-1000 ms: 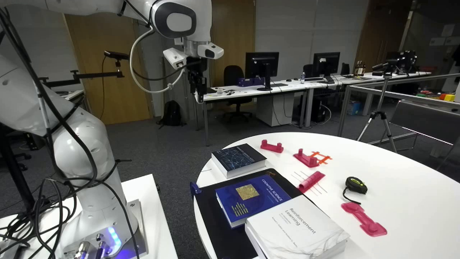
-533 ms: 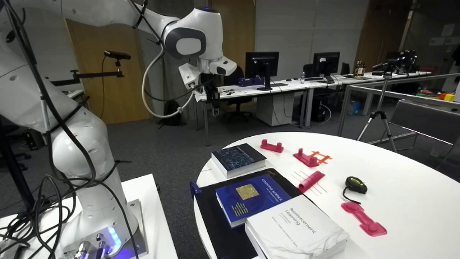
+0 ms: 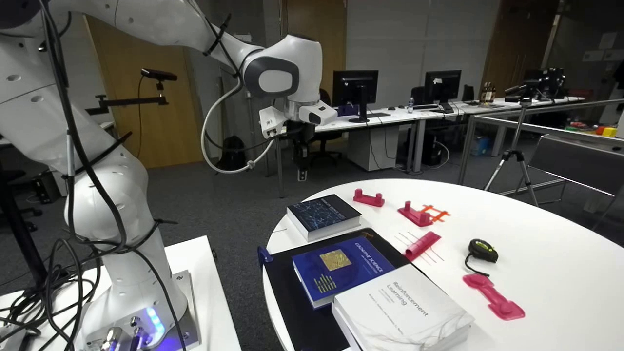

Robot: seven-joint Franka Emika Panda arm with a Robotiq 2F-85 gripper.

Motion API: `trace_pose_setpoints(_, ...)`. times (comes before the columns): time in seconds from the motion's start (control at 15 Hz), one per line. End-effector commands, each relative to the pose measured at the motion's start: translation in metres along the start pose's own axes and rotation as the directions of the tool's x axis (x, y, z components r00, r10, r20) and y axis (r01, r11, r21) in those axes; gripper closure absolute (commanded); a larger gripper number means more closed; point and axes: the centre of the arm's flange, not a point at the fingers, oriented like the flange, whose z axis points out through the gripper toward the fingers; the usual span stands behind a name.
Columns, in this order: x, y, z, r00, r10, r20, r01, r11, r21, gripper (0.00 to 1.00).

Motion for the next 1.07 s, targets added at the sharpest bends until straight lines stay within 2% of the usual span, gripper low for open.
trace_pose_setpoints(0.0,0.005,-0.004,-0.035,0.995,0.022,0.101,-0.028,0.998,0.051,0.0)
trace_pose_setpoints(0.07,-0.001,0.004,-0.007,0.998,0.016,0.053,-0.017,1.0,0.013,0.0)
trace_pose_setpoints(0.2,0.0,0.0,-0.021,0.997,0.016,0.082,-0.019,0.999,0.029,0.0)
trace_pose_setpoints(0.53,0.001,-0.002,-0.025,0.997,0.014,0.08,-0.017,0.999,0.033,0.0)
trace_pose_setpoints(0.73,-0.002,0.006,-0.007,0.997,0.018,0.07,-0.017,1.0,-0.011,0.0)
trace_pose_setpoints(0.87,-0.005,0.024,0.012,0.999,0.001,0.037,0.002,0.995,-0.104,0.0)
trace_pose_setpoints(1.0,-0.006,0.048,0.029,0.997,-0.069,0.03,0.074,0.973,-0.219,0.0)
